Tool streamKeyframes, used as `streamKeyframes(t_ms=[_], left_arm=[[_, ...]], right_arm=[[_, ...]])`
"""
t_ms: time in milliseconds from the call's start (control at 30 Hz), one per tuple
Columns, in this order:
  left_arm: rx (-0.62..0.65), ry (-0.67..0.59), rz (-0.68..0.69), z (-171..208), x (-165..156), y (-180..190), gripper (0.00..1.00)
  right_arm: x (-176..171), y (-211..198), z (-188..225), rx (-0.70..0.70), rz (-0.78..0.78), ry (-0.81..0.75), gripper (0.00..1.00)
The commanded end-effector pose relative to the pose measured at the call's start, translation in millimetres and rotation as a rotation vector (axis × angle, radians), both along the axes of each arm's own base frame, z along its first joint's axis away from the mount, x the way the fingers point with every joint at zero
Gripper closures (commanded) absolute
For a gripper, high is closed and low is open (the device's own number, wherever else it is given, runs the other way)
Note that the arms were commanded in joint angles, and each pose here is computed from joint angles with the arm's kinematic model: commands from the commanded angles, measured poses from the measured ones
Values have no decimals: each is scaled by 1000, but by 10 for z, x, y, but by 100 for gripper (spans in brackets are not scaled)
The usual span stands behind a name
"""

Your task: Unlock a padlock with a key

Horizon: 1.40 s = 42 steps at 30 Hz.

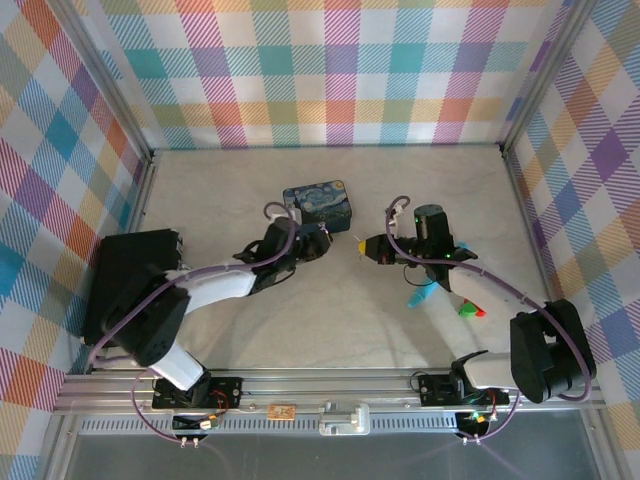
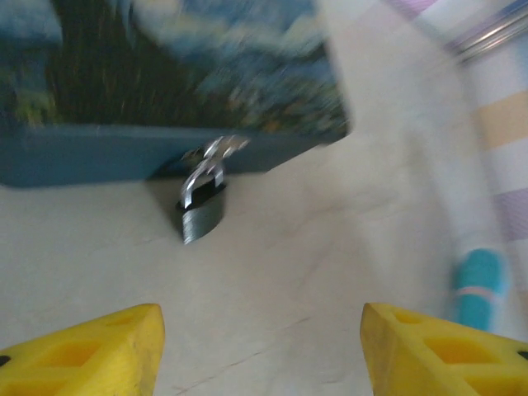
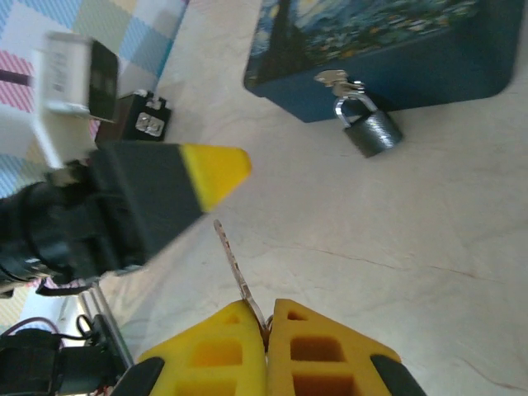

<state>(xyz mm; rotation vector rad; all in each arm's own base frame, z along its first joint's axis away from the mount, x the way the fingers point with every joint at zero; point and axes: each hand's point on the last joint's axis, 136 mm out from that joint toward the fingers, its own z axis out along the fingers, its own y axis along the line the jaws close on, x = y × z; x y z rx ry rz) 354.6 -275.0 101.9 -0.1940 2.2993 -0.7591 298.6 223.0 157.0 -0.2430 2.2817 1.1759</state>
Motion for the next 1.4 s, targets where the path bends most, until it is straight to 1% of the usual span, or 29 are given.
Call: streamKeyframes(t_ms=[0, 167, 267, 467, 567, 733, 867, 1000, 1100, 1233, 1367], left_arm=[[107, -22, 47, -79, 184, -53, 36], [145, -6, 95, -319, 419, -155, 38], [192, -1, 149, -431, 515, -126, 38], [257, 3, 203, -596, 636, -117, 40], [278, -3, 224, -650, 679, -103, 42], [270, -3, 218, -761, 733, -169, 52], [275, 4, 220, -868, 753, -178, 56], [272, 3, 212, -919, 753, -198, 67], [256, 2, 204, -910, 736, -207, 71], [202, 10, 175, -828, 704, -265, 72], [121, 57, 178, -709, 646, -284, 73]], right_arm=[[-43, -121, -15, -33, -16, -14, 100], [-39, -175, 37, -36, -21, -38, 100], [-32, -199, 49, -33, -25, -43, 100], [-1, -207, 56, -18, -28, -46, 100], [7, -204, 46, -12, -25, -42, 100], [18, -214, 32, -9, -26, -37, 100], [25, -223, 36, -7, -28, -38, 100], [31, -236, 35, -5, -33, -34, 100], [25, -246, 27, -4, -35, -32, 100], [28, -252, 28, -2, -38, -33, 100], [30, -267, -12, -8, -45, -32, 100]])
